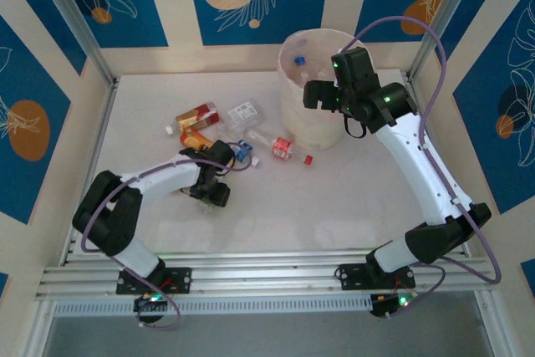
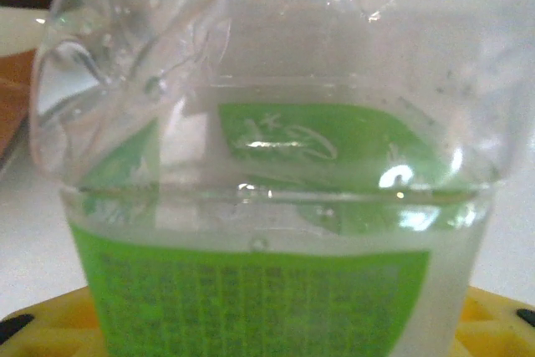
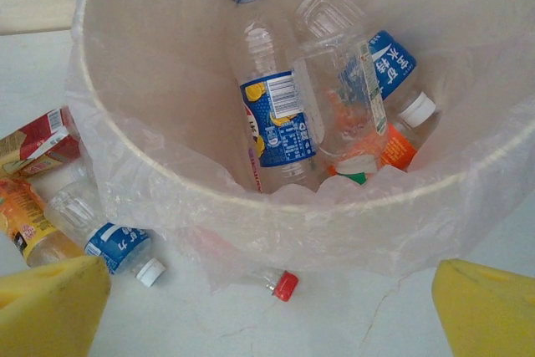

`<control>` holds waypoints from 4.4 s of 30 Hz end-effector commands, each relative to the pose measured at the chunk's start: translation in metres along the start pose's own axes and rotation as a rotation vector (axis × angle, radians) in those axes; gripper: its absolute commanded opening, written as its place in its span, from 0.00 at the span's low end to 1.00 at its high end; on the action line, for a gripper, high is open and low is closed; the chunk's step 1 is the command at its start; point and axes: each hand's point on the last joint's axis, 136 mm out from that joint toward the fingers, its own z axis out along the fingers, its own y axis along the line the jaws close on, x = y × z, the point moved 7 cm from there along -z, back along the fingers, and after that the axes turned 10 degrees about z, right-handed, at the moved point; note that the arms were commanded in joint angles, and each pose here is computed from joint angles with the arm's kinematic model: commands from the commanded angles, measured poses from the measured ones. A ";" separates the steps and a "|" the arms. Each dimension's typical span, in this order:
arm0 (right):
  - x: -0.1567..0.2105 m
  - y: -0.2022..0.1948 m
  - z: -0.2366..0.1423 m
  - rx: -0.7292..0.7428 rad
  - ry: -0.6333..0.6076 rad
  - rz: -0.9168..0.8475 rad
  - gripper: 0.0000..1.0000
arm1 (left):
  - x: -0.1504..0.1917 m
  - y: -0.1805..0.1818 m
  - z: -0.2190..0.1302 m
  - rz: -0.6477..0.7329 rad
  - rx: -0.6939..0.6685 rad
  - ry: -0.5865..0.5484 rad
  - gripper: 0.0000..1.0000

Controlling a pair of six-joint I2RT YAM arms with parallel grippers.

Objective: Put the plastic bottles in the bin

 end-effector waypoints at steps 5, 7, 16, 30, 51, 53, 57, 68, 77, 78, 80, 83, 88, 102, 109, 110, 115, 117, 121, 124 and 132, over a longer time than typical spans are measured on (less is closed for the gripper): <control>0.002 0.004 -0.015 -0.079 -0.012 0.031 0.99 | -0.010 -0.009 -0.064 0.016 0.092 -0.209 0.54; 0.003 0.007 -0.018 -0.117 -0.005 0.034 0.99 | -0.012 -0.012 -0.080 0.027 0.120 -0.282 0.52; 0.014 0.033 -0.027 -0.418 0.094 0.026 0.99 | -0.021 -0.022 -0.138 0.095 0.272 -0.662 0.45; 0.029 0.075 -0.031 -0.881 0.273 0.009 0.83 | -0.054 -0.051 -0.212 0.312 0.561 -1.108 0.46; 0.034 0.122 -0.021 -0.933 0.306 -0.139 0.63 | -0.065 -0.067 -0.222 0.378 0.729 -1.144 0.46; 0.034 0.125 -0.021 -0.943 0.311 -0.142 0.60 | -0.065 -0.067 -0.222 0.378 0.730 -1.145 0.46; 0.037 0.127 -0.017 -0.942 0.329 -0.140 0.56 | -0.066 -0.066 -0.223 0.370 0.722 -1.154 0.47; 0.037 0.125 -0.019 -0.926 0.315 -0.146 0.18 | -0.067 -0.065 -0.225 0.359 0.711 -1.148 0.93; 0.008 0.117 -0.035 -0.785 0.155 -0.208 0.15 | -0.057 -0.054 -0.232 0.294 0.620 -1.160 1.00; 0.002 0.116 -0.038 -0.763 0.128 -0.215 0.15 | -0.056 -0.052 -0.233 0.283 0.605 -1.164 0.99; -0.012 0.111 -0.044 -0.709 0.056 -0.228 0.15 | -0.052 -0.047 -0.233 0.254 0.569 -1.171 1.00; -0.036 0.103 -0.056 -0.651 -0.063 -0.230 0.14 | -0.046 -0.042 -0.232 0.228 0.530 -1.173 0.99; -0.078 0.084 -0.066 -0.541 -0.263 -0.188 0.12 | -0.041 -0.040 -0.226 0.214 0.506 -1.141 1.00; -0.133 0.040 0.003 -0.302 -0.325 -0.103 0.12 | -0.038 -0.031 -0.218 0.168 0.420 -1.117 0.99; -0.123 0.039 0.058 -0.266 -0.207 -0.103 0.11 | -0.038 -0.029 -0.216 0.151 0.398 -1.109 0.99; -0.122 0.039 0.064 -0.262 -0.192 -0.100 0.11 | -0.038 -0.028 -0.215 0.147 0.394 -1.105 1.00; -0.111 0.037 0.096 -0.234 -0.118 -0.085 0.12 | -0.037 -0.026 -0.214 0.131 0.373 -1.100 1.00; -0.106 0.034 0.108 -0.216 -0.086 -0.069 0.12 | -0.037 -0.026 -0.213 0.130 0.368 -1.098 0.99; -0.096 0.029 0.132 -0.182 -0.013 -0.030 0.15 | -0.037 -0.026 -0.212 0.131 0.367 -1.095 1.00; -0.088 0.027 0.147 -0.156 0.040 -0.018 0.19 | -0.037 -0.025 -0.212 0.130 0.362 -1.092 0.99; -0.071 0.022 0.160 -0.088 0.076 -0.094 0.30 | -0.035 -0.021 -0.210 0.112 0.326 -1.085 0.99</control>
